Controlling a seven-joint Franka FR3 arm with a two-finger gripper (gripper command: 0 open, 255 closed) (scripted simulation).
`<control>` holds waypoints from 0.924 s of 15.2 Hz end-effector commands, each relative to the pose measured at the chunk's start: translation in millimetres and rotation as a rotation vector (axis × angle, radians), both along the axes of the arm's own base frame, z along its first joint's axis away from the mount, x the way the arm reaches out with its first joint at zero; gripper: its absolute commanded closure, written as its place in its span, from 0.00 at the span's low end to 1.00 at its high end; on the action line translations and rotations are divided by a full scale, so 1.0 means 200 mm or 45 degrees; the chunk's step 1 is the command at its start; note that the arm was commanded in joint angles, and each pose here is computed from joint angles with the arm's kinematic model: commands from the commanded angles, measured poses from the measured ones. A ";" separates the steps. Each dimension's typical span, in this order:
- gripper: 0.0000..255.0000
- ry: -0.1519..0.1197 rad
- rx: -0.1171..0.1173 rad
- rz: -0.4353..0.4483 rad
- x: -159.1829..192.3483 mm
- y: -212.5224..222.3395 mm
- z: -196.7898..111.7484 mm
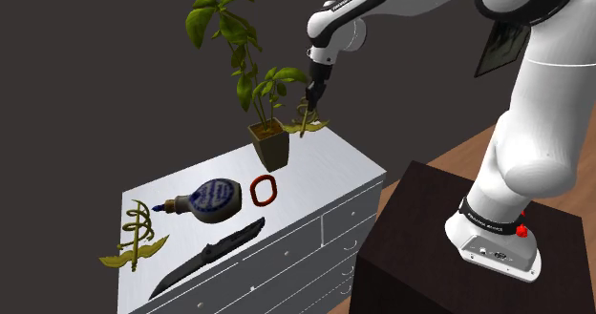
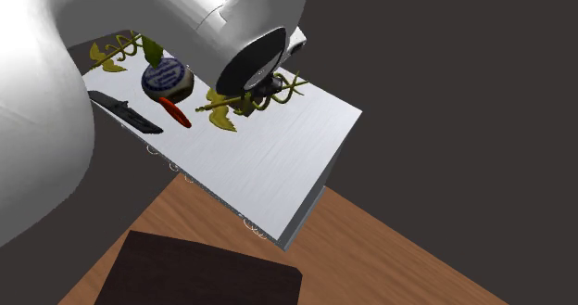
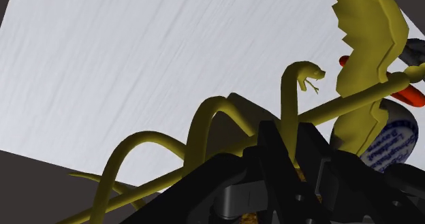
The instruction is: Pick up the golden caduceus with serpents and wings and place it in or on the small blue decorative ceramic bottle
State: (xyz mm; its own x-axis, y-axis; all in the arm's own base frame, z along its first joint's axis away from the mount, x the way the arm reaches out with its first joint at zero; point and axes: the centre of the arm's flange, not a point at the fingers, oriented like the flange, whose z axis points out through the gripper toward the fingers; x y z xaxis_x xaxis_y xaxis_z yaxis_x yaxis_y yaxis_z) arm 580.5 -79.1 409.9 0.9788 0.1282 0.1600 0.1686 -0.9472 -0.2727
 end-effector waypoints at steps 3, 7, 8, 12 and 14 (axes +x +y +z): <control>1.00 -0.001 0.000 -0.002 0.08 0.25 0.04; 1.00 -0.001 0.000 -0.002 0.18 0.49 0.05; 1.00 -0.001 0.000 -0.002 0.20 0.55 0.05; 1.00 -0.001 0.000 -0.002 0.29 0.80 0.07; 1.00 -0.001 0.000 -0.002 0.34 0.92 0.08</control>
State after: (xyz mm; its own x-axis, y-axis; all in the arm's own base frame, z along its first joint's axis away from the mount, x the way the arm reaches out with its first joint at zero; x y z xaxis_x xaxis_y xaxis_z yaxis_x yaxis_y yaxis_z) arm 642.9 93.7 425.7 0.9787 0.1281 0.1605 0.1686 -0.9473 -0.2722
